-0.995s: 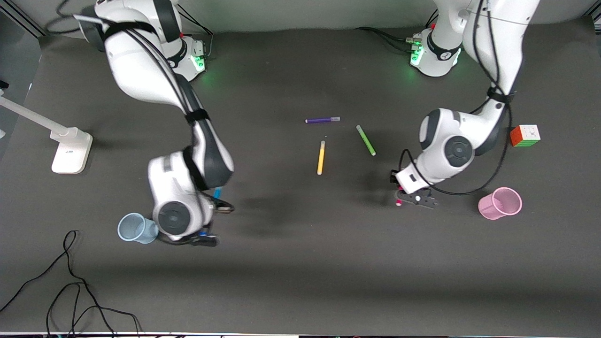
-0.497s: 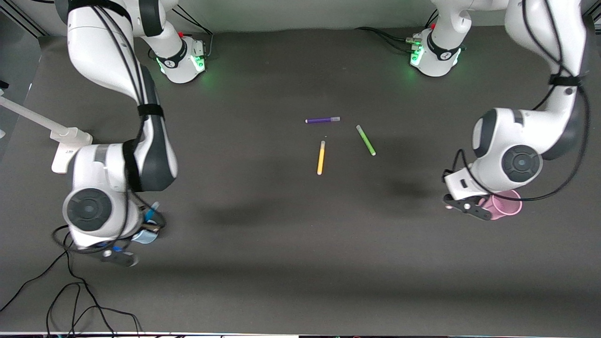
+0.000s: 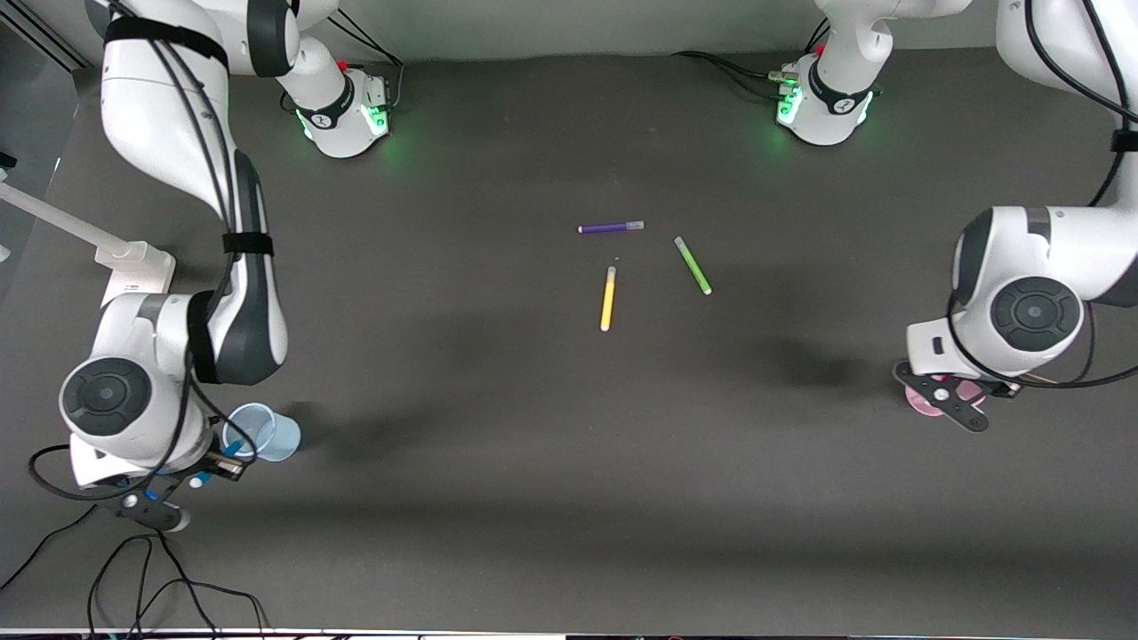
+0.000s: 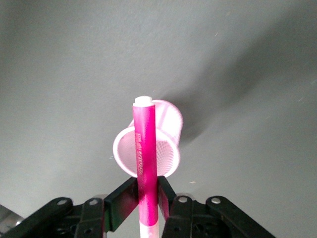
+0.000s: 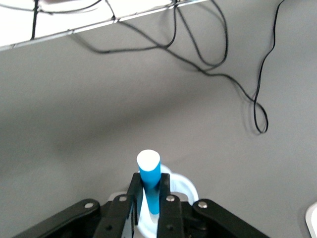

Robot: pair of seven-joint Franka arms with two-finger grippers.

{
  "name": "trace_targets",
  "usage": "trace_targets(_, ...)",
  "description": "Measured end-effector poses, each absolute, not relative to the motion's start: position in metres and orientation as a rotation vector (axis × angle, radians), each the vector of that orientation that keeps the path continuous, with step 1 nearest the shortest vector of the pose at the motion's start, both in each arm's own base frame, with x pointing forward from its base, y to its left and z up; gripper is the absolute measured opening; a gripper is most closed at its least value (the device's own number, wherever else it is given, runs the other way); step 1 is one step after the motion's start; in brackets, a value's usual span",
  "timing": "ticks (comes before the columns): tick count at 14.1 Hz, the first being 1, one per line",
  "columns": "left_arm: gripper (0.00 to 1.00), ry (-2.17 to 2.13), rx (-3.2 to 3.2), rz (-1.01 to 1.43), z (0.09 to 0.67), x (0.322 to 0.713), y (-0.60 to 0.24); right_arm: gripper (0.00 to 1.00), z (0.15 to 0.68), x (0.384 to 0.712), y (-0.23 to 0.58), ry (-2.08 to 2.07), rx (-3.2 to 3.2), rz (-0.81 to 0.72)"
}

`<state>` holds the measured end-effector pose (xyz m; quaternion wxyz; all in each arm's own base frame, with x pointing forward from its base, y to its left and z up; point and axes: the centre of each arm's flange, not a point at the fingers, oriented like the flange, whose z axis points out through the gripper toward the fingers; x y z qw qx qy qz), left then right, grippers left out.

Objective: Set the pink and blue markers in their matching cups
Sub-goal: 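Carry blue over the blue cup while the left gripper carries pink over pink cup, then drop blue into the blue cup while the left gripper drops pink into pink cup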

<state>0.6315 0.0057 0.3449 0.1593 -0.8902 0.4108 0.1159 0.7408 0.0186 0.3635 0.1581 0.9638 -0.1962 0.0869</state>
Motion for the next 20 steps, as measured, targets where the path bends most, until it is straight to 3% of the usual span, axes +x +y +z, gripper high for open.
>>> trace_targets(18,0.23,1.404,-2.307,0.647,0.273,0.607,0.062,0.17,0.293,0.686,0.008,-0.487,2.792,0.298)
trace_targets(20,0.23,1.425,-2.272,0.659,0.264,0.607,0.061,0.22,0.294,0.686,0.009,-0.487,2.794,0.304)
